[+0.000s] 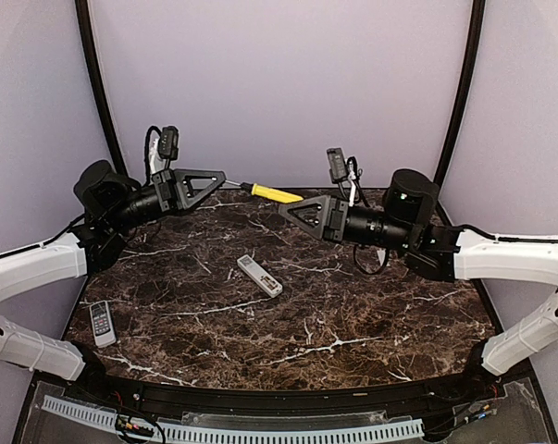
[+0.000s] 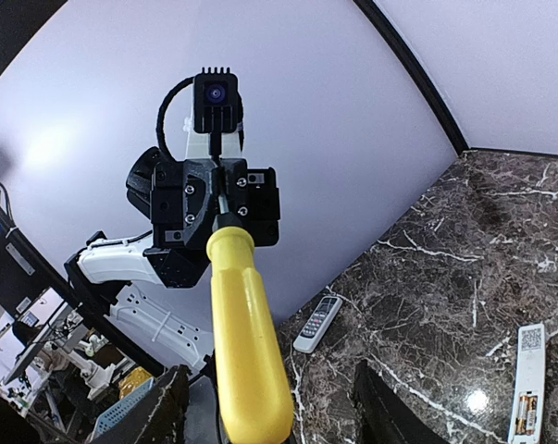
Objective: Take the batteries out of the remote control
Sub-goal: Pass from the left arm to the right
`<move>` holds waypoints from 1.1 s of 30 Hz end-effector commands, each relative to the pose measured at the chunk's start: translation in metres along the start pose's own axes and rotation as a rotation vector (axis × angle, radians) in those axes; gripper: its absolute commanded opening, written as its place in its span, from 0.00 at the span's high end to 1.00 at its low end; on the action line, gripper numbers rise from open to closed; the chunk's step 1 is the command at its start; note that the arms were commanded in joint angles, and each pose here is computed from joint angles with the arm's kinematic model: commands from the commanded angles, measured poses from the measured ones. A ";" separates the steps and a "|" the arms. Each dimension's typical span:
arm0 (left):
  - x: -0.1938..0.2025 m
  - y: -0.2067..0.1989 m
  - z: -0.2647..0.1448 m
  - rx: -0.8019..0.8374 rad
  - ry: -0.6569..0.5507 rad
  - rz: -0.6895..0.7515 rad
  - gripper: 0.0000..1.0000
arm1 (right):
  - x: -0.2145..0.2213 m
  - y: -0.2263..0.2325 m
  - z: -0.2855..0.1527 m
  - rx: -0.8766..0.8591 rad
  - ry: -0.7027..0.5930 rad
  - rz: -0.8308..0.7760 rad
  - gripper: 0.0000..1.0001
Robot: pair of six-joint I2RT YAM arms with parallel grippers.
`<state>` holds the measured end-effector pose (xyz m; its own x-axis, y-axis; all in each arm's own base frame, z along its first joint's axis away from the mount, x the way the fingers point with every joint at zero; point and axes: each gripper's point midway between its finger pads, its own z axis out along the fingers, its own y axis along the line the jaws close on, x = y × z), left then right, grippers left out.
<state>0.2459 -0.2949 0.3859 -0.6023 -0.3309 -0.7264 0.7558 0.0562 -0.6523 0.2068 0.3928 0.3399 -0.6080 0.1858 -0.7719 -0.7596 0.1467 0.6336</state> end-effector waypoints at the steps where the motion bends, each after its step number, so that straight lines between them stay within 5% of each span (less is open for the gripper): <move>1: -0.001 -0.007 -0.003 0.024 -0.011 0.021 1.00 | -0.023 0.024 0.006 -0.070 -0.068 -0.039 0.46; 24: 0.004 -0.003 -0.003 0.007 0.008 0.026 1.00 | -0.030 0.031 0.016 -0.099 -0.093 -0.065 0.85; 28: 0.008 0.001 -0.002 -0.013 0.029 0.034 1.00 | -0.029 0.027 0.016 -0.079 -0.101 -0.062 0.99; 30: 0.009 0.005 -0.003 -0.042 0.045 0.047 0.90 | -0.030 0.023 0.013 -0.055 -0.111 -0.060 1.00; 33: 0.021 0.025 -0.007 -0.154 0.104 0.038 0.49 | -0.030 0.006 0.007 0.049 -0.122 -0.044 1.00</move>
<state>0.2466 -0.2954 0.3741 -0.5990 -0.3014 -0.7419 0.7551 0.0957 -0.6486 0.2103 0.4068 0.3629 -0.5668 0.2369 -0.7890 -0.7907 0.1122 0.6018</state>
